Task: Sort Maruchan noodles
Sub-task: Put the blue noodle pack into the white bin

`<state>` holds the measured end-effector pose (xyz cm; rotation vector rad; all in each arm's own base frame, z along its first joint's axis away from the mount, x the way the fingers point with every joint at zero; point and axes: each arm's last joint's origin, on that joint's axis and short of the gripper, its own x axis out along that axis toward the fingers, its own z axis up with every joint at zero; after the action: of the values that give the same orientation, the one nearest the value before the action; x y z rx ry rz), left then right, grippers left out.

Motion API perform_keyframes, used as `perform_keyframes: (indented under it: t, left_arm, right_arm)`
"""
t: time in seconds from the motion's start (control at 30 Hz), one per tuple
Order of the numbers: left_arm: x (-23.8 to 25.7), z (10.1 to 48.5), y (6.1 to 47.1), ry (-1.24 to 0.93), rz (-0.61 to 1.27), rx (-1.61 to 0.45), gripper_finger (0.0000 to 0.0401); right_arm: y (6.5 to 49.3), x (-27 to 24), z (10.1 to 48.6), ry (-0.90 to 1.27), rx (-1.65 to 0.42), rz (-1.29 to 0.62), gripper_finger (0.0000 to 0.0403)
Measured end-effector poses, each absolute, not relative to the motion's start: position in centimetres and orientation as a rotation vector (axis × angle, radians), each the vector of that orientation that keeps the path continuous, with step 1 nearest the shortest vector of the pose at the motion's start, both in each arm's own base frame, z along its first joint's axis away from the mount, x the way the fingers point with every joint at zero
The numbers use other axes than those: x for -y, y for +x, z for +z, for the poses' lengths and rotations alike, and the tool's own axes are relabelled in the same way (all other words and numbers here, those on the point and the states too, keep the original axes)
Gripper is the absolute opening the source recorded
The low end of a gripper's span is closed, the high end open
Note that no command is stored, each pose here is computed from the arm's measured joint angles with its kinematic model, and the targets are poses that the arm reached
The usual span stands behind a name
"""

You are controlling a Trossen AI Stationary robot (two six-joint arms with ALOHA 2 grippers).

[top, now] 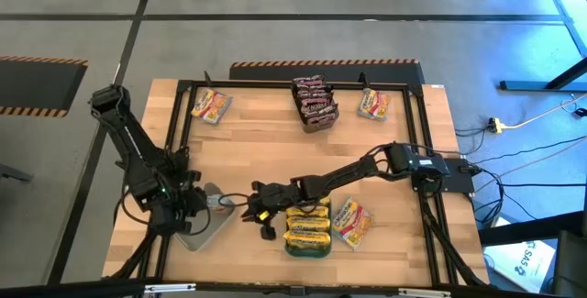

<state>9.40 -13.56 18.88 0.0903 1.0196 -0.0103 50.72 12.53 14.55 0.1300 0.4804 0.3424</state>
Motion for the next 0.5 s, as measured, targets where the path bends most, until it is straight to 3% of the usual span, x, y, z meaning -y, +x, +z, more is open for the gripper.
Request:
perform_keyframes:
  t: [0.13,0.5]
  left_arm:
    - [13.4,18.9,9.7,0.078,0.0,-1.028,0.0094]
    - [13.5,18.9,9.7,0.068,-0.01,-1.032,0.0094]
  right_arm:
    - [51.4,-12.0,13.6,0.107,-0.421,0.339,0.0005]
    - [52.3,-8.7,13.0,0.096,-0.377,0.204,0.0023]
